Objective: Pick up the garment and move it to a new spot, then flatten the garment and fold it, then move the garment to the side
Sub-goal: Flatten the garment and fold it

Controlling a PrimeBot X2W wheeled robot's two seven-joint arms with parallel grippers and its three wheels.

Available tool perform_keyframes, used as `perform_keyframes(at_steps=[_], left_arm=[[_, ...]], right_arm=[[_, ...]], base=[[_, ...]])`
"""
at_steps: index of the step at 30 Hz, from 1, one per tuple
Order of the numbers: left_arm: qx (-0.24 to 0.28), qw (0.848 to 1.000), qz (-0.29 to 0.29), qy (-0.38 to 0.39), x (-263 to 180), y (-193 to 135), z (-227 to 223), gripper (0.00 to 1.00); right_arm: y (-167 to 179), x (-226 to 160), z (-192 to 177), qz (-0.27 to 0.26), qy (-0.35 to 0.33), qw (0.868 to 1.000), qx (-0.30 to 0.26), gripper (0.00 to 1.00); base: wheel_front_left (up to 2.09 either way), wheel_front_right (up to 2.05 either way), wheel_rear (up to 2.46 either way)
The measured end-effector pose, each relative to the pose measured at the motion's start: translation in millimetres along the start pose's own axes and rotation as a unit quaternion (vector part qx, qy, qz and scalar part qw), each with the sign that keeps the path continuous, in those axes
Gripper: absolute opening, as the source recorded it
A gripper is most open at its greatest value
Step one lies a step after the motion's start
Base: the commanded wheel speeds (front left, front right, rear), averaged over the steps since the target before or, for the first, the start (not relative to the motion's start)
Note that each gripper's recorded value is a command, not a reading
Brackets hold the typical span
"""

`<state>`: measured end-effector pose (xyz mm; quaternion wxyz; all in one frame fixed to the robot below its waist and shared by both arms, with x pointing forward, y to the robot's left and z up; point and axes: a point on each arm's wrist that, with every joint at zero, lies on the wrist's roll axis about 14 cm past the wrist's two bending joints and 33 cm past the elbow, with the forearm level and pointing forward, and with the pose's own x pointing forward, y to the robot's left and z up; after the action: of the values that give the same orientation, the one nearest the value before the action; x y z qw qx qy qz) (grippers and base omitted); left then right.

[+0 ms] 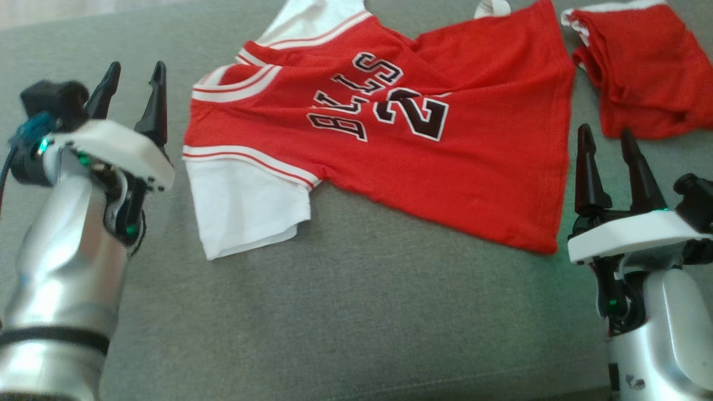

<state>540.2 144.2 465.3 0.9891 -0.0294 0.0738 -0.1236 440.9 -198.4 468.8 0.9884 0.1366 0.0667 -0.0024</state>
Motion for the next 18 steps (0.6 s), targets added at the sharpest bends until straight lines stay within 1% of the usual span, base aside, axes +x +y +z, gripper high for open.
perform_keyframes(at_steps=[3,7,13,18], left_arm=[[-0.018,0.999,0.021,-0.036,-21.6,8.1,13.1,1.0],[-0.049,0.995,0.052,-0.067,-63.0,17.6,15.1,1.0],[-0.081,0.99,0.073,-0.088,-116.3,3.9,8.7,1.0],[-0.104,0.986,0.08,-0.099,-141.5,-9.2,6.0,1.0]], right_arm=[[14.0,-0.5,3.3,0.02,-0.008,1.0,0.0,1.0],[26.0,-9.6,-0.7,0.036,-0.01,0.999,-0.002,1.0],[36.8,-26.4,-10.3,0.05,-0.006,0.999,-0.003,1.0],[49.3,-33.0,-10.4,0.068,-0.008,0.998,-0.004,1.0]], base=[[0.0,0.0,0.0],[0.0,0.0,0.0],[0.0,0.0,0.0],[0.0,0.0,0.0]])
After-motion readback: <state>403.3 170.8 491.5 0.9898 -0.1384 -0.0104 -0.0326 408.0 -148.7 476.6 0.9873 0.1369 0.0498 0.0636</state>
